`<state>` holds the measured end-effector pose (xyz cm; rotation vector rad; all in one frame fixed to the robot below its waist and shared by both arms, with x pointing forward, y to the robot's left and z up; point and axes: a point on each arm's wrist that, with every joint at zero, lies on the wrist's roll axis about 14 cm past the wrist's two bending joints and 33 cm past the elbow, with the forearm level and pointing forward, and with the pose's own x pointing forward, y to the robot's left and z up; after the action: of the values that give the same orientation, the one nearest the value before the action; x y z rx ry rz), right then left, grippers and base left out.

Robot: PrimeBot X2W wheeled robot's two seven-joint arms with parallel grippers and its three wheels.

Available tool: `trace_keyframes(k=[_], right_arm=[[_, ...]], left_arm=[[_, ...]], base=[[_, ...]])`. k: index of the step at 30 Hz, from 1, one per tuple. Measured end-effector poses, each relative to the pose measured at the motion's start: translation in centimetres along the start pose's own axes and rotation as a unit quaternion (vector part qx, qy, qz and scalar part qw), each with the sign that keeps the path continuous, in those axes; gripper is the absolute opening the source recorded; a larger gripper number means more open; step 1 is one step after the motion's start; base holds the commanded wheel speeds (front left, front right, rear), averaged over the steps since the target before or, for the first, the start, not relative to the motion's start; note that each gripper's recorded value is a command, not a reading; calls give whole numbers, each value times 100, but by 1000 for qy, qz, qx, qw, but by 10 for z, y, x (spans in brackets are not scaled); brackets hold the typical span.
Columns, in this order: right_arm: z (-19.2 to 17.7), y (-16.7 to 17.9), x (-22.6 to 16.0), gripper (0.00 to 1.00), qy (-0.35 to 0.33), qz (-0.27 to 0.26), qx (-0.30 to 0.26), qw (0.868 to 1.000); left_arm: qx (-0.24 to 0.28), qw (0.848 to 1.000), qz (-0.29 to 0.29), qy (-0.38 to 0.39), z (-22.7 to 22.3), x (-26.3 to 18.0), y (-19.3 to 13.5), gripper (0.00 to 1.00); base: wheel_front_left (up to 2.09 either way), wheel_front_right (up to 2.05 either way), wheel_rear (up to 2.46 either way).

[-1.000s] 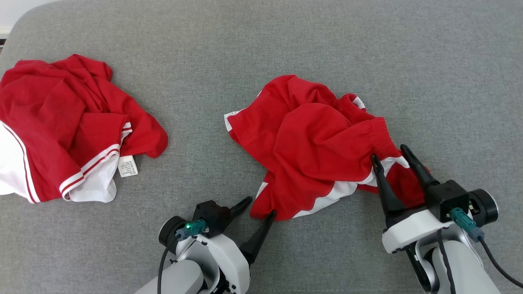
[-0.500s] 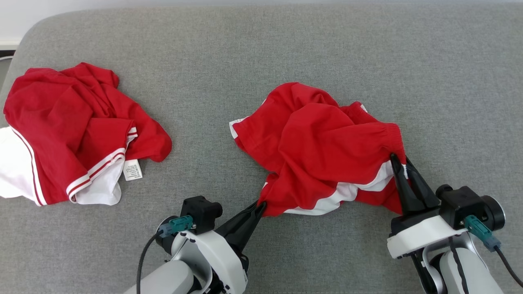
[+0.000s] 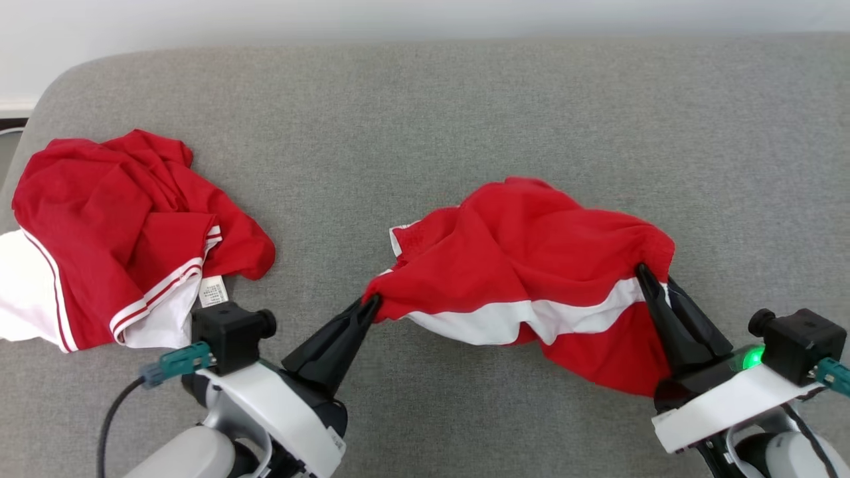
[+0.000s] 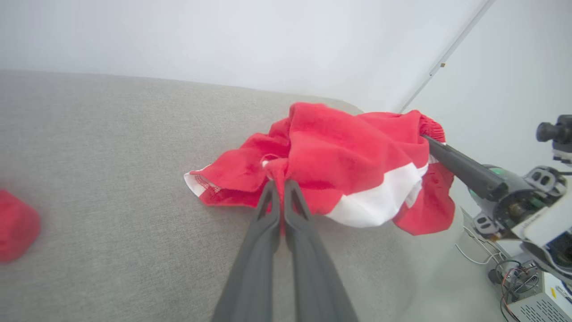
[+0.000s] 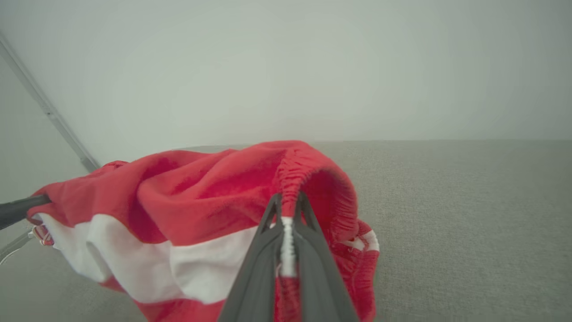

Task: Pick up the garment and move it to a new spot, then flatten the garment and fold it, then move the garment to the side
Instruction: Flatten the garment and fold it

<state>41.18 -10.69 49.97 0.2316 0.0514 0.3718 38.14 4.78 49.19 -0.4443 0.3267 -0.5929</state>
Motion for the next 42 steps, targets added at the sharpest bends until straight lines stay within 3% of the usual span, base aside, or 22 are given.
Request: trace_keyframes(k=[8,15,19,26,30,35,38,42], right_arm=[[6,8,-26,0,79,18,64,995],[0,13,-33,0,177,45,76,980],[12,9,-6,0,216,69,58,972],[26,-21,67,0,247,60,76,964],[58,-34,132,0,197,46,83,976],[136,-44,205,0,26,18,59,998],[180,-49,222,0,-83,6,3,997],[181,-49,231,0,-114,6,-26,993]], left_arm=[[20,1000,-6,-11,27,-16,-7,0],[57,997,1,41,32,-19,7,0],[47,995,-24,86,45,0,12,0],[-30,979,-67,191,57,46,29,0],[-68,976,-45,204,88,90,53,0],[-100,991,21,82,172,148,95,0],[-68,996,45,-24,229,166,109,0],[-30,996,17,-88,262,178,96,0]], base=[[0,0,0],[0,0,0],[0,0,0],[0,0,0],[0,0,0],[0,0,0],[0,0,0],[0,0,0]])
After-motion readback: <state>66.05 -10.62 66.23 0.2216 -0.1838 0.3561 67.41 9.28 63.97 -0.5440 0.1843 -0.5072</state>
